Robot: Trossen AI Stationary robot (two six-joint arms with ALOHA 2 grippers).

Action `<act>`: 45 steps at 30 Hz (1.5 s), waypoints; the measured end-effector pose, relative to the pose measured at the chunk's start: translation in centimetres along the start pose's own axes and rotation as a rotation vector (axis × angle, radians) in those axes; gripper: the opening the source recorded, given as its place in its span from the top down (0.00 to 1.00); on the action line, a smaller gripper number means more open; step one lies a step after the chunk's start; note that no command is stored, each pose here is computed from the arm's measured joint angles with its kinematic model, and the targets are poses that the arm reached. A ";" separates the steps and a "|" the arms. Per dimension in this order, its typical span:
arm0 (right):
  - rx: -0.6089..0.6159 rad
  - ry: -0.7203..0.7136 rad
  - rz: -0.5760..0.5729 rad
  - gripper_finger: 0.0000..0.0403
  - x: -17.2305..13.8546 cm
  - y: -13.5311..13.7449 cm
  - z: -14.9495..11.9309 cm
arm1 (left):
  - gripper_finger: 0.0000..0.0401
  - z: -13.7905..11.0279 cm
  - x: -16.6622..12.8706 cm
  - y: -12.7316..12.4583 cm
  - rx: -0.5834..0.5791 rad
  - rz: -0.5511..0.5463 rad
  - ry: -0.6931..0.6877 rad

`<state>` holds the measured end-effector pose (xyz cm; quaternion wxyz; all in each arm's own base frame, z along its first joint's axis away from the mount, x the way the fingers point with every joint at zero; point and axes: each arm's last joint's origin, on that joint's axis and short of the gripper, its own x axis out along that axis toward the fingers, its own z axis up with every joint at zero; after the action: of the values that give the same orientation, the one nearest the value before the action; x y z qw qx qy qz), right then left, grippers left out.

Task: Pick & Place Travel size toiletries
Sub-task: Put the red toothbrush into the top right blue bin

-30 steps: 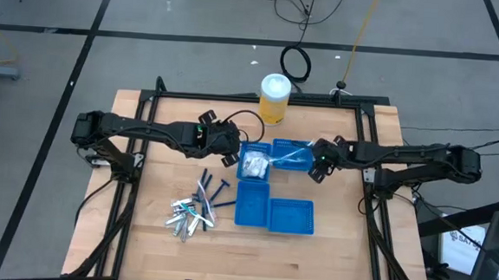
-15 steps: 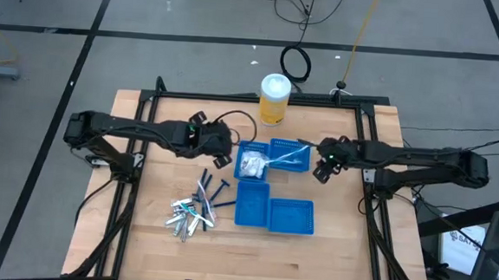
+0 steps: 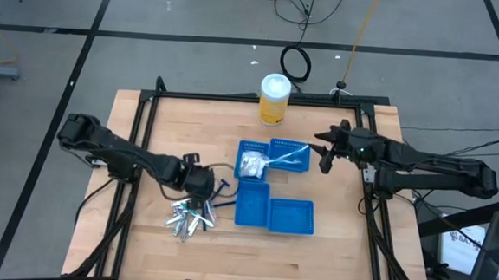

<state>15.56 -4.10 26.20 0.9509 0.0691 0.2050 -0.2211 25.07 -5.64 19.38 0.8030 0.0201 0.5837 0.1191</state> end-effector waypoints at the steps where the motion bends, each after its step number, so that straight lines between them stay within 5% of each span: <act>1: -0.001 -0.016 0.002 0.58 0.0 0.0 0.2 | 0.56 -0.5 0.3 -0.2 0.053 0.001 0.009; 14: -0.009 0.058 -0.008 0.58 1.8 0.3 -0.4 | 0.56 -1.6 2.4 -1.0 0.292 -0.106 -0.068; 45: -0.021 0.115 -0.015 0.58 2.8 0.5 -0.9 | 0.56 -1.4 5.1 1.0 0.281 -0.049 0.029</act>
<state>17.75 -4.58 24.23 0.9366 0.0702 0.2619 -0.2220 25.07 -3.69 14.36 0.7865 0.1164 0.6063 0.0169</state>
